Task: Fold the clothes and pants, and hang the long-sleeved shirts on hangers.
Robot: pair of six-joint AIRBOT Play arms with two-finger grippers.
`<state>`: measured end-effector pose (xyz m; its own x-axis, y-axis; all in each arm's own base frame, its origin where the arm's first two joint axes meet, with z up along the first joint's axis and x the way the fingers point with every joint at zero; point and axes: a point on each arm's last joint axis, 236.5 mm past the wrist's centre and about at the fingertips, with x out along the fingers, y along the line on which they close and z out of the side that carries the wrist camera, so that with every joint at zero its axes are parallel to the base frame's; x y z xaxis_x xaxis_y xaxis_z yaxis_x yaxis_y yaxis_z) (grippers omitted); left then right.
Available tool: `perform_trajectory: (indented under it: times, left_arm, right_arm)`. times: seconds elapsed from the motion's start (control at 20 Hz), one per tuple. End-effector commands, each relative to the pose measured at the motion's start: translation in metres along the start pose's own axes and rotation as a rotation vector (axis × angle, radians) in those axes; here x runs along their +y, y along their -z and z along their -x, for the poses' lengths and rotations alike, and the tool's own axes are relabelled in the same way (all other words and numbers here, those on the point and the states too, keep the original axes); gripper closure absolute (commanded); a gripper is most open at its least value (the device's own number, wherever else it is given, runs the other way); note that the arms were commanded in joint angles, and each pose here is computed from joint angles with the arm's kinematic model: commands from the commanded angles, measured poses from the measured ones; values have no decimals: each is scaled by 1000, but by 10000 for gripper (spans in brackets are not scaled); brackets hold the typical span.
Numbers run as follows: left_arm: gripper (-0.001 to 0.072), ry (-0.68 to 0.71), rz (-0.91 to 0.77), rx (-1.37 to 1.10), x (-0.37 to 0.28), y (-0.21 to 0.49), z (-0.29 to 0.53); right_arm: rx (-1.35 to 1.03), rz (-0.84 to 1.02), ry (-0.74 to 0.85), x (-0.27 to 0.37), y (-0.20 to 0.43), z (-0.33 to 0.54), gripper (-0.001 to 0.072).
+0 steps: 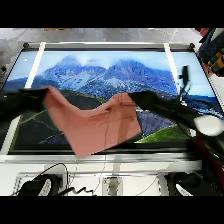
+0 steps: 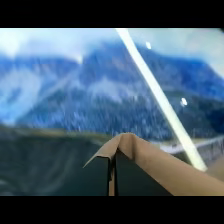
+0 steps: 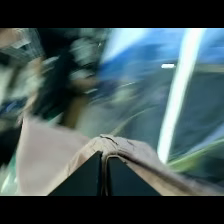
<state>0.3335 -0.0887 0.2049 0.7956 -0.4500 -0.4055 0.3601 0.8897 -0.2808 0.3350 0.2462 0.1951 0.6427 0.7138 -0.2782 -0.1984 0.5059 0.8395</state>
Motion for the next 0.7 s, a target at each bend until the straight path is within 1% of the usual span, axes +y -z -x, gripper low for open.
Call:
perform_trajectory:
  times: [0.0, 0.1, 0.2, 0.3, 0.45, 0.55, 0.65]
  left_arm:
    - [684, 6, 137, 202, 28, 82, -83]
    - [684, 32, 178, 332, 28, 122, -109]
    - [684, 94, 234, 494, 14, 164, -115]
    - [684, 180, 248, 639, -12, 197, -108]
    - [684, 244, 268, 762, -51, 225, -104]
    - [683, 283, 231, 824, -73, 245, -102]
    - [683, 291, 204, 870, -80, 262, -104]
  right_arm:
    - [-122, -71, 195, -95, -23, -58, 690]
    - [-97, -115, 295, -146, -19, -75, 690]
    - [-21, -151, 379, -187, -13, -68, 689]
    - [42, -137, 468, -222, -17, -44, 690]
    - [214, -137, 627, -271, -1, 7, 690]
    - [397, -65, 722, -295, 24, 43, 689]
    - [554, 13, 750, -302, 46, 65, 689]
